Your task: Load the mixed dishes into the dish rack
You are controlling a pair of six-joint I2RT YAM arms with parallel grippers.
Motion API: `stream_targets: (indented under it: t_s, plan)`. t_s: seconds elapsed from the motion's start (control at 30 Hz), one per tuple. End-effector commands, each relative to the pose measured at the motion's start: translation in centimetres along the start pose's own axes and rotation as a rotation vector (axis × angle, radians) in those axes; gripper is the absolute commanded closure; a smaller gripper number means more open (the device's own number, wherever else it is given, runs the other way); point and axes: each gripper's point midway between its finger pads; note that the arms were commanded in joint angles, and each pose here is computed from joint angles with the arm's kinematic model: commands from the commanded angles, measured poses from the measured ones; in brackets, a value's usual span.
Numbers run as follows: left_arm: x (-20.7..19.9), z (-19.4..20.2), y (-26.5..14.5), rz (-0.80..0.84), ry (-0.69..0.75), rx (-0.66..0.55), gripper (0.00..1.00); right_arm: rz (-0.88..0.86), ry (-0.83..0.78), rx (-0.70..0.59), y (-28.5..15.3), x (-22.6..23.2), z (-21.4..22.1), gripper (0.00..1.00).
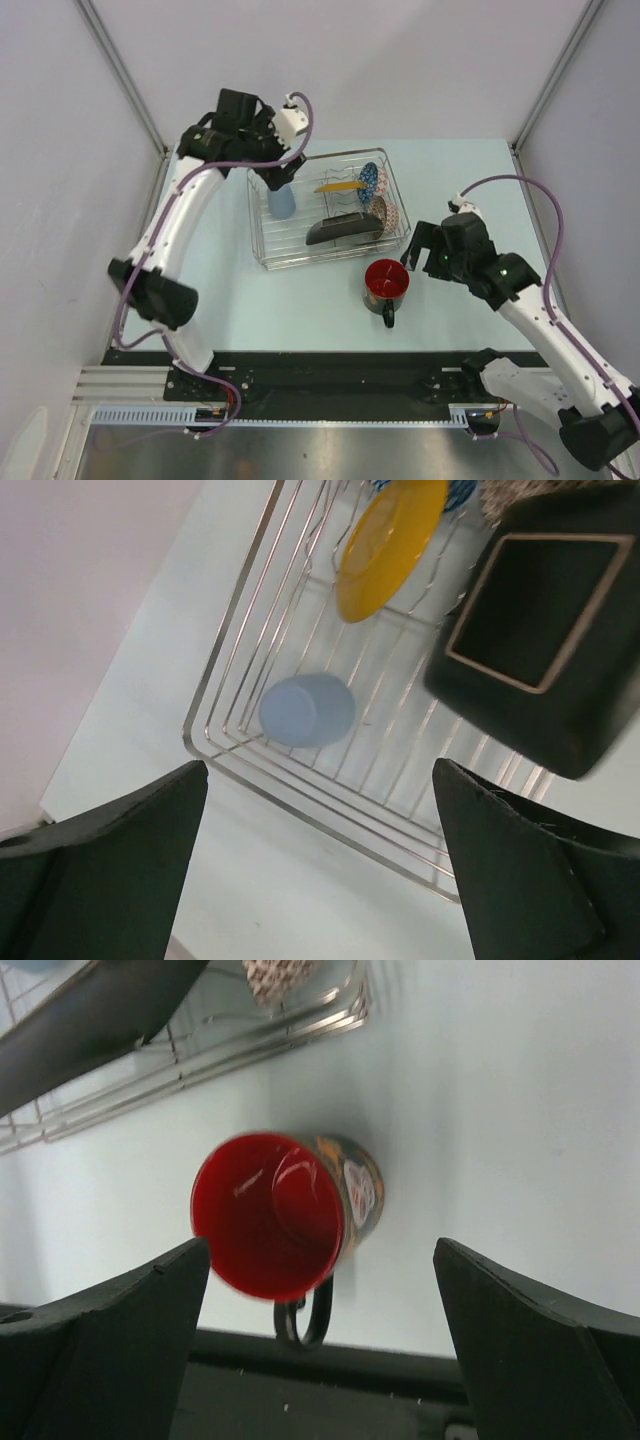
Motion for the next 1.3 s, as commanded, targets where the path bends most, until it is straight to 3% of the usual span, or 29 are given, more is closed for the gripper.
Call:
stream_targets:
  t_s: [0.0, 0.13, 0.27, 0.4, 0.6, 1.03, 1.17, 1.27]
  plan:
    - [-2.5, -3.0, -3.6, 0.039, -0.094, -0.178, 0.00, 0.098, 0.152, -0.041, -1.6, -2.8, -0.5, 0.00]
    - [-2.0, -4.0, -4.8, 0.023, -0.197, -0.228, 0.00, 0.042, 0.176, 0.123, 0.2, -2.9, 2.1, 0.00]
    - [-1.8, -5.0, -5.6, 0.005, -0.218, -0.279, 0.00, 0.126, 0.082, 0.075, 1.1, -3.5, 2.7, 0.01]
    - [-2.4, -4.3, -5.0, 0.039, -0.258, -0.247, 0.00, 0.139, 0.028, 0.084, 2.1, -2.8, 3.6, 0.15]
    - [-3.8, -3.6, -3.9, 0.090, -0.289, -0.237, 0.00, 0.170, -0.006, 0.079, 3.7, -2.7, 3.7, 0.29]
    - [-4.4, -4.1, -4.5, 0.086, -0.303, -0.286, 0.00, 0.271, -0.093, 0.113, 10.4, -3.2, 5.6, 0.38]
    - [-4.5, -4.0, -4.7, 0.082, -0.299, -0.293, 0.00, 0.304, -0.130, 0.121, 11.3, -3.6, 6.5, 0.52]
    - [-4.6, -3.9, -4.4, 0.081, -0.302, -0.292, 0.00, 0.303, -0.136, 0.122, 11.5, -3.5, 6.9, 0.70]
Point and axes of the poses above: each gripper's point midway between its finger pads, its own y axis out along the fingers, its own x axis along the line the jaws close on, z = x × y, and after that the axes turned 13 degrees about y, right-handed
